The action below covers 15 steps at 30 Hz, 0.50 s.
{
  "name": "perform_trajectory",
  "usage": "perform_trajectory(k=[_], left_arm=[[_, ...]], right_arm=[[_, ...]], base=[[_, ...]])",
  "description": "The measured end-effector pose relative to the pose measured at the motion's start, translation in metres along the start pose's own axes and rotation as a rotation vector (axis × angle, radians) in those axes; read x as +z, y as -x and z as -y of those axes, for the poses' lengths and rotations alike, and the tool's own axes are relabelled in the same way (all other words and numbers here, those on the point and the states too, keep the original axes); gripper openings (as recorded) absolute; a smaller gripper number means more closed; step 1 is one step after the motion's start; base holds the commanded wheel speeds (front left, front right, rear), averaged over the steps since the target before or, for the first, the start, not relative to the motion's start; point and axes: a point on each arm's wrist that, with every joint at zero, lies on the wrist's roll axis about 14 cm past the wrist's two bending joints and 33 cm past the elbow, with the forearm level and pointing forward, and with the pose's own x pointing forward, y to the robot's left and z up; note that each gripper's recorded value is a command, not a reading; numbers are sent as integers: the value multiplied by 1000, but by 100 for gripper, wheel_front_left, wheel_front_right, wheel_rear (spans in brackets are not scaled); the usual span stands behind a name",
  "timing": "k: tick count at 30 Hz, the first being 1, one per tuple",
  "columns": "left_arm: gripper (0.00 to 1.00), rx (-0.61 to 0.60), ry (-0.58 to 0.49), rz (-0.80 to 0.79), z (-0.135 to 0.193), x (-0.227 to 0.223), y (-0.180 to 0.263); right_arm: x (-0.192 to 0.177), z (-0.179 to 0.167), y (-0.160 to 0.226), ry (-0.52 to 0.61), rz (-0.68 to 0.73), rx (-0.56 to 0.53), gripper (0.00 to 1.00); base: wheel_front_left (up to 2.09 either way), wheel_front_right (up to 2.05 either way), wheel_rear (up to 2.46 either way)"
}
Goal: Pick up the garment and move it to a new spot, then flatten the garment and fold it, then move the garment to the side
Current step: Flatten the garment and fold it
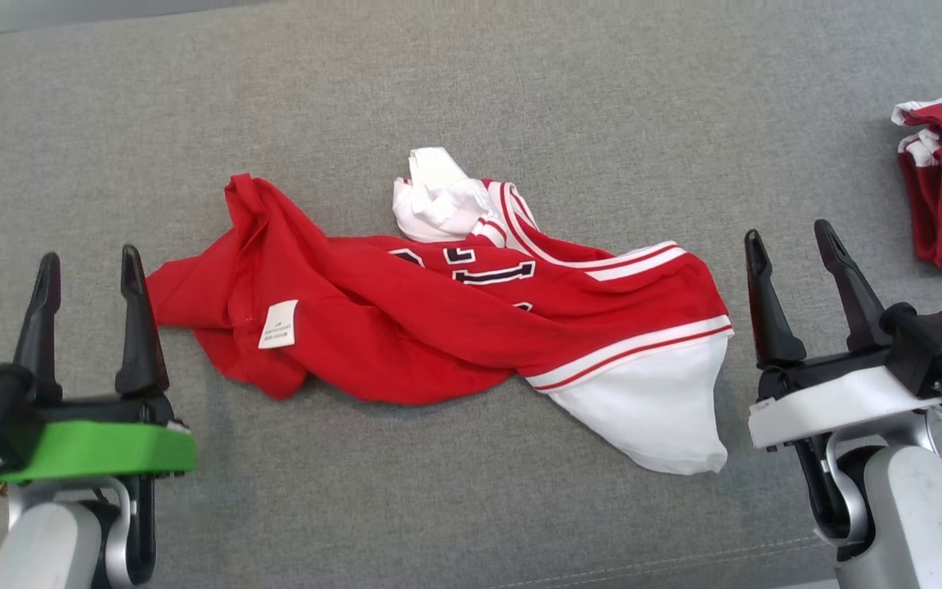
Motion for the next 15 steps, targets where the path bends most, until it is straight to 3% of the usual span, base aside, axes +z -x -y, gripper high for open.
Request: perform_trajectory(k=[7, 15], left_arm=[[100, -3, -5, -37, 13, -3, 38], [100, -6, 2, -48, 18, -2, 47]], right_arm=[[11, -6, 11, 11, 12, 18, 100], [16, -6, 16, 6, 20, 18, 100]], base=[[0, 0, 0], [0, 0, 0]])
